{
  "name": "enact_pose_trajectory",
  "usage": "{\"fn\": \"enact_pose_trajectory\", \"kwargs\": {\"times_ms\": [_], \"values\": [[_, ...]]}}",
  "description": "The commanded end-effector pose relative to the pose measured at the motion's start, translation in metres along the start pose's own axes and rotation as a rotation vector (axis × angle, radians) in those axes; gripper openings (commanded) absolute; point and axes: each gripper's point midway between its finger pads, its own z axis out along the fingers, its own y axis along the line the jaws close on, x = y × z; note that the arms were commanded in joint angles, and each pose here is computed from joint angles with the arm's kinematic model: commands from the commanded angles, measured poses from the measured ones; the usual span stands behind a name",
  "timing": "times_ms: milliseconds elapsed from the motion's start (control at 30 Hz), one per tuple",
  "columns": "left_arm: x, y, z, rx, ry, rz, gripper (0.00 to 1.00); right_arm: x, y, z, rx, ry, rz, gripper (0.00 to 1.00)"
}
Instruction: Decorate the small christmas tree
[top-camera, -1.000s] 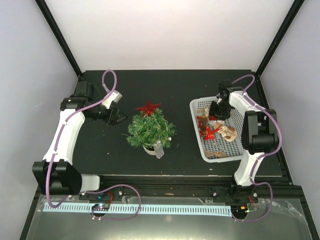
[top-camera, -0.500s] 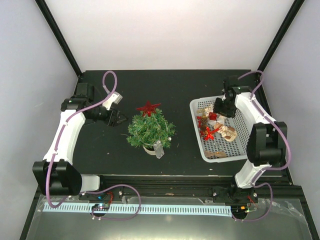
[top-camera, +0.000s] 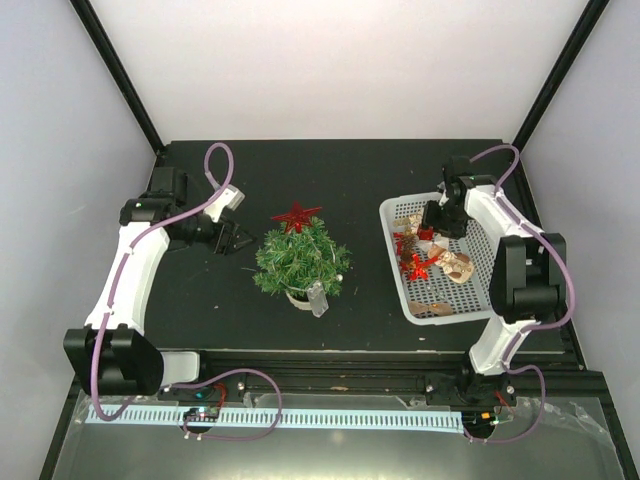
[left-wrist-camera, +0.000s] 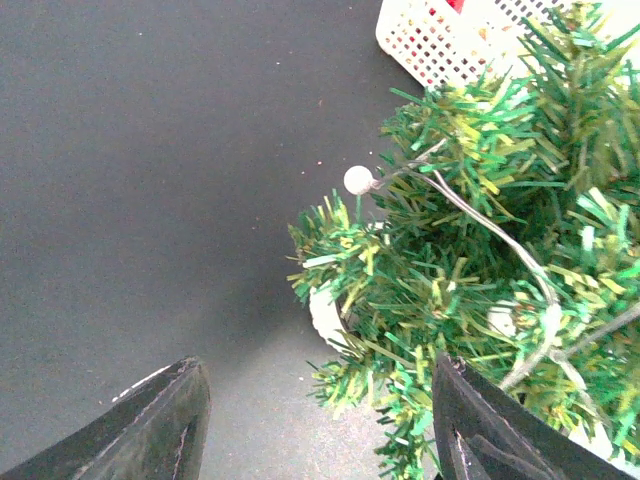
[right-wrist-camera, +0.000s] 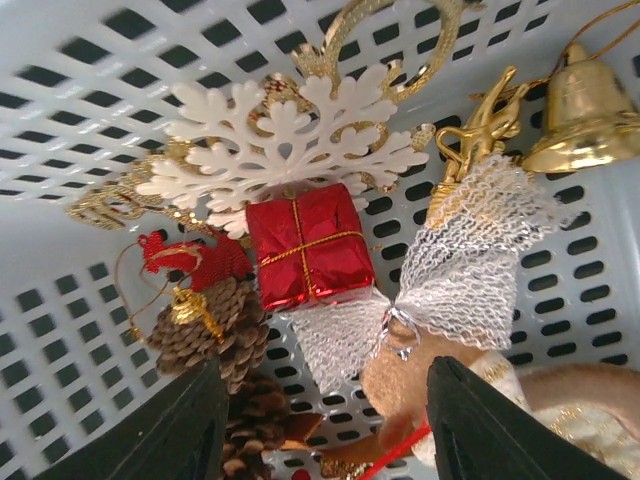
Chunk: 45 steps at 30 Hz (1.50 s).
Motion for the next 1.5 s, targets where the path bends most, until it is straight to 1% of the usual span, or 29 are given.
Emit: {"fn": "enact_pose_trajectory", "kwargs": {"times_ms": [0, 200, 367, 633, 700, 867, 967, 1200, 1367, 1467], "values": [[-0.006, -0.015, -0.016, 0.005, -0.03, 0.052, 0.62, -0.008, 0.002, 0.015, -0.009, 0.004, -0.014, 0.56], [-0.003, -0.018, -0.017, 0.003, -0.026, 0.058, 0.62, -0.008, 0.001, 0.032, -0.007, 0.03, -0.005, 0.54], [-0.002, -0.018, -0.016, 0.008, -0.024, 0.047, 0.62, -0.013, 0.004, 0.036, -0.019, 0.022, -0.003, 0.53], [-0.003, -0.016, -0.015, 0.01, -0.023, 0.04, 0.62, -0.013, 0.007, 0.051, -0.035, 0.05, 0.012, 0.5], [-0.003, -0.016, -0.014, 0.009, -0.022, 0.04, 0.61, -0.012, 0.007, 0.053, -0.037, 0.053, 0.016, 0.47], [-0.004, -0.015, -0.014, 0.008, -0.027, 0.039, 0.62, -0.011, 0.005, 0.052, -0.025, 0.049, 0.02, 0.34], [-0.005, -0.015, -0.013, 0.013, -0.031, 0.035, 0.62, -0.013, 0.004, 0.042, -0.019, 0.025, 0.022, 0.3], [-0.007, -0.016, -0.013, 0.02, -0.044, 0.038, 0.62, -0.013, 0.002, 0.007, -0.011, -0.043, 0.035, 0.28], [-0.005, -0.016, -0.011, 0.025, -0.043, 0.035, 0.62, -0.012, 0.004, -0.032, -0.015, -0.111, 0.038, 0.29], [-0.002, -0.014, -0.009, 0.025, -0.033, 0.032, 0.62, -0.009, 0.017, -0.065, -0.011, -0.162, -0.02, 0.29]]}}
